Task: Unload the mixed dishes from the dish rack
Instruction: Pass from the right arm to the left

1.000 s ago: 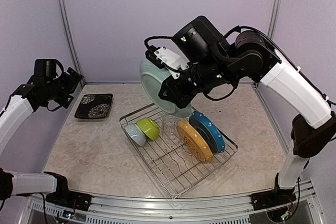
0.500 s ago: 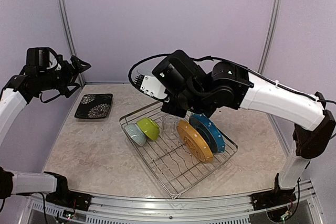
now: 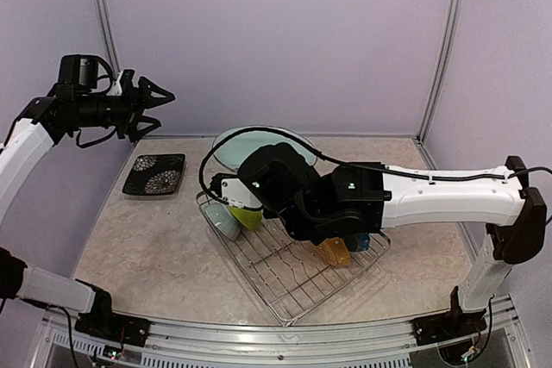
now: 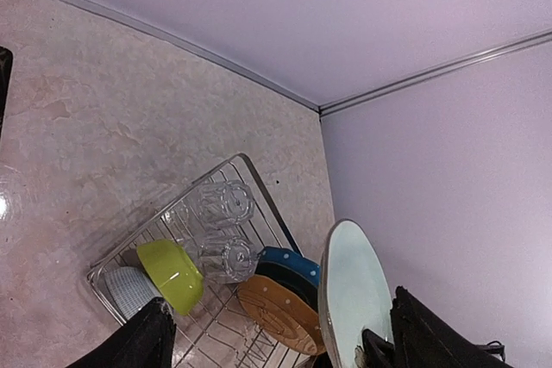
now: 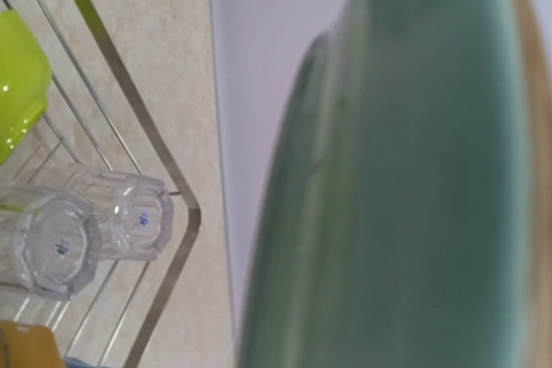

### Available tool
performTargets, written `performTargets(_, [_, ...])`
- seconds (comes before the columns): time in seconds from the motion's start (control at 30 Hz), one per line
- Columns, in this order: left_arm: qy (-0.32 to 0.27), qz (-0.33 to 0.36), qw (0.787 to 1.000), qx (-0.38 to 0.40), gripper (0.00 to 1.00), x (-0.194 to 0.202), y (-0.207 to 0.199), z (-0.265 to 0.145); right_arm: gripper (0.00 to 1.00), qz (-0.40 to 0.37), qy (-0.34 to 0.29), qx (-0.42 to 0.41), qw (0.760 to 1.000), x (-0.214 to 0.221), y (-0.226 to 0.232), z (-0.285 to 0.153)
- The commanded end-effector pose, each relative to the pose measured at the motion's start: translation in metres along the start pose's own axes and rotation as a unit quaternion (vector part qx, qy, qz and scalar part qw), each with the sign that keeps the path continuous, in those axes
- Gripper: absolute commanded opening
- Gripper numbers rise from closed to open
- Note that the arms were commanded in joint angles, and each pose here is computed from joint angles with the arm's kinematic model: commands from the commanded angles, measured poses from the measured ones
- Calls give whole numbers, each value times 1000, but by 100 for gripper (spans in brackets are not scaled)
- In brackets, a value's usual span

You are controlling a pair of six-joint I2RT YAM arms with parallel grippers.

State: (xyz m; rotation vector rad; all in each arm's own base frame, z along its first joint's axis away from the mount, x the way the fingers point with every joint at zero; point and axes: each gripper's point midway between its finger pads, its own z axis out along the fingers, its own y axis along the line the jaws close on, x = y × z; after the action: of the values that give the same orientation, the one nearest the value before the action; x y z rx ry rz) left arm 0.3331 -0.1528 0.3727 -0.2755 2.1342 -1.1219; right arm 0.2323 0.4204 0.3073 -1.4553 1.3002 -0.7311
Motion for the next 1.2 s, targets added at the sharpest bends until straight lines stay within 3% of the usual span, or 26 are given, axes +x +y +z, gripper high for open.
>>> performTargets(0.0, [74,27,997,20,81,26,-17,18,0,57,-10,76,995,-4,-51,-19])
performTargets(0.33, [163,58,985,21,60,65,-32,56,0,27,-7,77,997,-9,-36,-12])
performTargets(0.57, [202,62,977,27,51,86,-35,72,0,21,-2,76,997,-10,-30,-10])
performTargets(0.93, [237,58,970,21,35,106,-32,87,0,3,9,76,997,-11,-22,-4])
performTargets(1.17, [258,45,965,17,16,115,-29,93,0,0,14,82,997,-11,-23,-2])
